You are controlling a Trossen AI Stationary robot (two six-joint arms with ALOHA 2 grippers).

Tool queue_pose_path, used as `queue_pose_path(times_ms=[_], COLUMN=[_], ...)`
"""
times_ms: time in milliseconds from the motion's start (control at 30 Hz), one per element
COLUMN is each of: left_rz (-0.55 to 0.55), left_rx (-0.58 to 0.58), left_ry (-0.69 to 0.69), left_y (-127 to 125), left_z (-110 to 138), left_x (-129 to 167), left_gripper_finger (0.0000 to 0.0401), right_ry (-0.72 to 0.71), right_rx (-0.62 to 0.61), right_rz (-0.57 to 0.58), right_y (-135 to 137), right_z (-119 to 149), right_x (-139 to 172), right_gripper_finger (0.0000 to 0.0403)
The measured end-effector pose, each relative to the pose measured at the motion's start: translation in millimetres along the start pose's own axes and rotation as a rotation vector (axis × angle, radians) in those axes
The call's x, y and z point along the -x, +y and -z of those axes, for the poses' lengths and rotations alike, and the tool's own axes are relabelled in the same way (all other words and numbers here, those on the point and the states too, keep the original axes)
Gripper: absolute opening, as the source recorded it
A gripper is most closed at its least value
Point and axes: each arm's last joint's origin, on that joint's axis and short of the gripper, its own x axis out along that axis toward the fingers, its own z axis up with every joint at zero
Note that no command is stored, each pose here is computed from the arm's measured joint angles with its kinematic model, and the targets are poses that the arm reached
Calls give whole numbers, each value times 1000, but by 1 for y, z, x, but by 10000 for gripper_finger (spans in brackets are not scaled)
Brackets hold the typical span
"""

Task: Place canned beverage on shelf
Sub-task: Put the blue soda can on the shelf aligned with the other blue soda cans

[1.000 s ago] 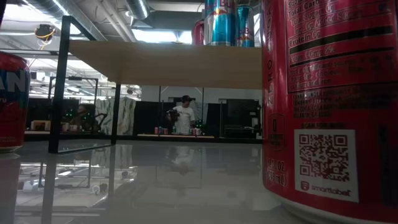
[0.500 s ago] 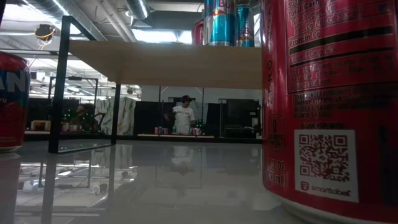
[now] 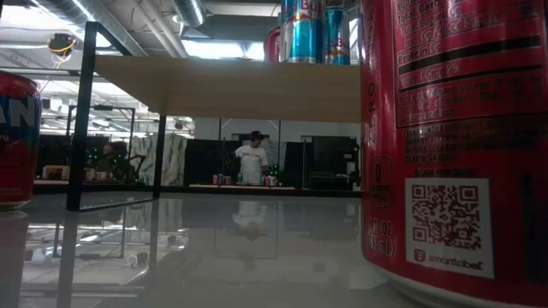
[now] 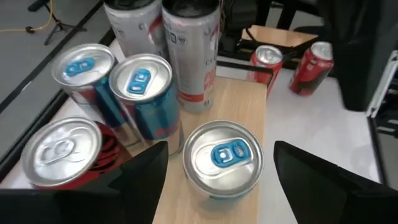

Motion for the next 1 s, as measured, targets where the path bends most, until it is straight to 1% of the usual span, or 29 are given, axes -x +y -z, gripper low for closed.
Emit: queue_pose_path(times_ms=[133,200,300,367,467,567,633,800,1000], left_rz=[31,79,149,155,113,36,8,-19,-9], left_rx=[6,7,-1,3,1,-5,-14,-18,-14], left_ry=[-8,3,69,128,224,270,280,258,210], left_y=[6,9,11,10,7,0,-4,-9,-8], left_z=[-3,-3,2,8,21,35,46,66,85], left_x=[20,31,42,48,52,46,39,17,-11], left_gripper_finger=[283,283,283,281,269,247,230,186,141], right_ry=[1,1,1,1,2,1,1,1,1], right_rx=[1,0,0,1,1,0,0,0,1], right_rz=[-3,-6,-7,-8,-15,-15,-15,-15,-15], right_y=[0,0,0,0,1,1,1,0,0], right_z=[0,0,0,0,0,0,0,0,0], right_x=[0,0,0,0,0,0,0,0,0], right_gripper_finger=[386,386,386,386,386,386,386,386,386])
